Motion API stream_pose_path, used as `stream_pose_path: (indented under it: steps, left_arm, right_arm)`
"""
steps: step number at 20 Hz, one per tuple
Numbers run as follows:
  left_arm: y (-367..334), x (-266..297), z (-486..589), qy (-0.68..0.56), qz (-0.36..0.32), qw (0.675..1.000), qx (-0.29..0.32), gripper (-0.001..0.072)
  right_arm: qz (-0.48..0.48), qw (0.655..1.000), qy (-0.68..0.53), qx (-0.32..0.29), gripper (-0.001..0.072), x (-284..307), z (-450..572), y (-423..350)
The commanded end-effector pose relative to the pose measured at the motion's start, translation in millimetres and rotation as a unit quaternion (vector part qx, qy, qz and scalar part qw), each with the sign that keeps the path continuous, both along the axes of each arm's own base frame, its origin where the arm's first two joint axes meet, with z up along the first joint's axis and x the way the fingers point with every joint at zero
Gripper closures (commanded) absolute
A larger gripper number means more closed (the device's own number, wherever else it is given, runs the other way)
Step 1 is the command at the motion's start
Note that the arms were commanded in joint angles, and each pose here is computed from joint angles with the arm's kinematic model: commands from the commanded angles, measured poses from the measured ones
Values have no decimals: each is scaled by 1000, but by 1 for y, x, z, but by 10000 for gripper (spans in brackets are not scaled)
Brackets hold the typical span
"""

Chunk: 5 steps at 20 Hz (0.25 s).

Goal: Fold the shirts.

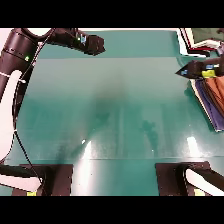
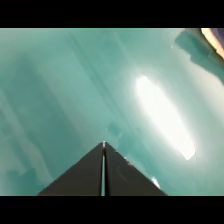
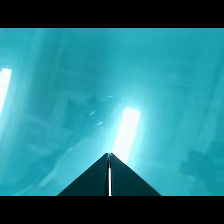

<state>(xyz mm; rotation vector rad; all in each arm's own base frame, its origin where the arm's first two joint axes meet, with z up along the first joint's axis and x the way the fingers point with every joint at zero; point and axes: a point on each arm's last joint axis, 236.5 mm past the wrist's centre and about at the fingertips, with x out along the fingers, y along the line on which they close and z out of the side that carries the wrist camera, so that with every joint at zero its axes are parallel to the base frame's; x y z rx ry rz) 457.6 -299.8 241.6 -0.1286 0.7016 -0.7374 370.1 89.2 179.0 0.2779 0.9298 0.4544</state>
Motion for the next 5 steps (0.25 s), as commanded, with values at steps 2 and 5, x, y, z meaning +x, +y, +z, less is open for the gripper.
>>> stream_pose_path:
  steps: [2, 5]
  left_arm:
    - [-1, 12, 14, -30, 16, 999, -21, 683]
    - [-1, 18, 21, -44, 24, 998, -30, 683]
  right_arm:
    - [59, 998, -12, 2, 694, -10, 2, 46]
    - [56, 998, -9, 2, 694, -10, 1, 43]
